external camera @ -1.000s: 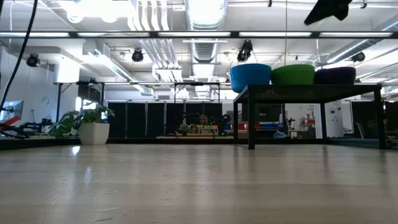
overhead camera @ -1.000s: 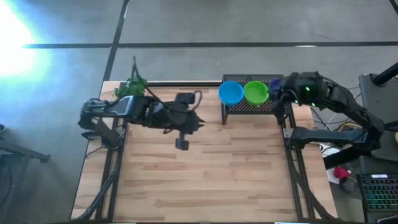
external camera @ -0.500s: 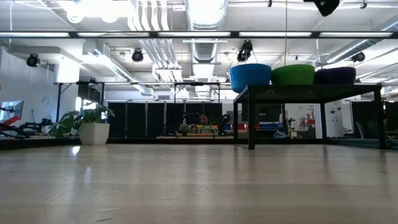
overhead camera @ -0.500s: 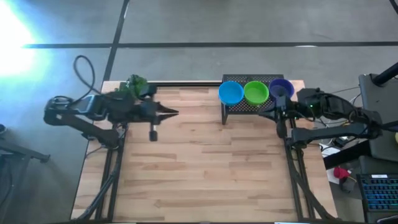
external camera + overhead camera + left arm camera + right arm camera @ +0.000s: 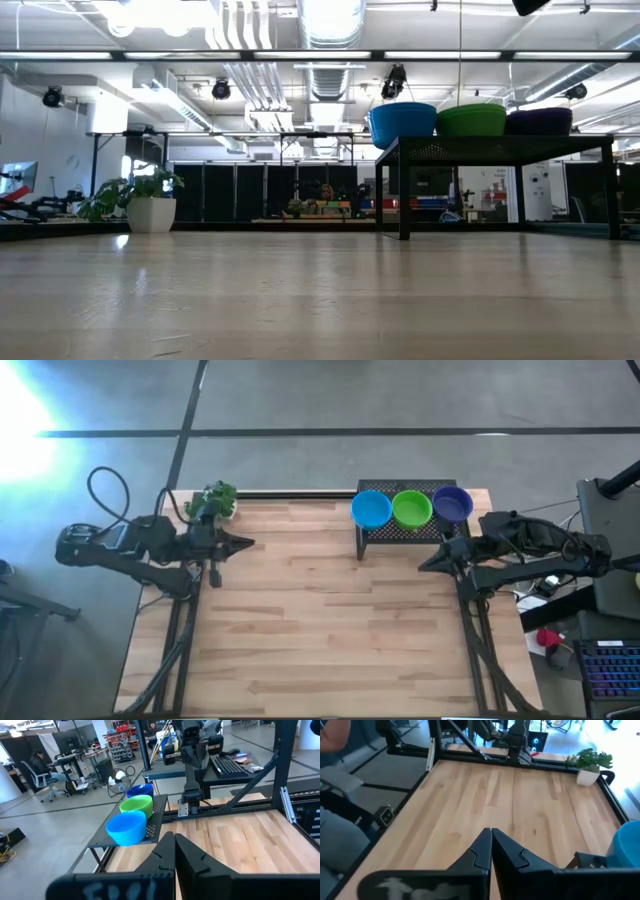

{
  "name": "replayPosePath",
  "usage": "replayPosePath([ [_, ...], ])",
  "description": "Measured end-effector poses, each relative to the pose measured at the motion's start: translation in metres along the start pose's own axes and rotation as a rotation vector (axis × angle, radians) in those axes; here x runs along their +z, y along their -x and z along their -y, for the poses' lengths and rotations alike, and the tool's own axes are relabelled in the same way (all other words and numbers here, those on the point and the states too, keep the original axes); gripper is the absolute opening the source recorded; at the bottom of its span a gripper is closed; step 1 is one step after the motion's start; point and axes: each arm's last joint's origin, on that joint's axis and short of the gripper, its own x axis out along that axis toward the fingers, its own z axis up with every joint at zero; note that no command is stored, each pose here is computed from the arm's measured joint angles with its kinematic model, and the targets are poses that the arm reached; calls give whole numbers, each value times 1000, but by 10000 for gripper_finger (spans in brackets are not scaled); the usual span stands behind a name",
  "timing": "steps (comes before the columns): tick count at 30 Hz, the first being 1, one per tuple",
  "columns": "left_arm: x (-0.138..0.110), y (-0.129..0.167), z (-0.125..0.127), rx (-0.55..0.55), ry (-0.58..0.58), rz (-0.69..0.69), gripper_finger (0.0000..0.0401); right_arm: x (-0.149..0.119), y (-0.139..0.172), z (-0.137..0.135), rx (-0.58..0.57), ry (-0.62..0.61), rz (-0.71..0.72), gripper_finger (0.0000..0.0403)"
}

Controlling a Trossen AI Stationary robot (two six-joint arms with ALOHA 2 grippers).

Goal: Pick & Place Mini bowls
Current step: Return to Home Position

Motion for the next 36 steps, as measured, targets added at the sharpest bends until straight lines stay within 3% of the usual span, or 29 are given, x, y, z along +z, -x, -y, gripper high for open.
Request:
replayPosePath([
  [18,-56,35,-3,14,29,104,0,-48,40,-10,-2,-47,211,8],
  [36,-70,66,-11,37,72,250,0,-71,95,-21,-12,14,468,8],
])
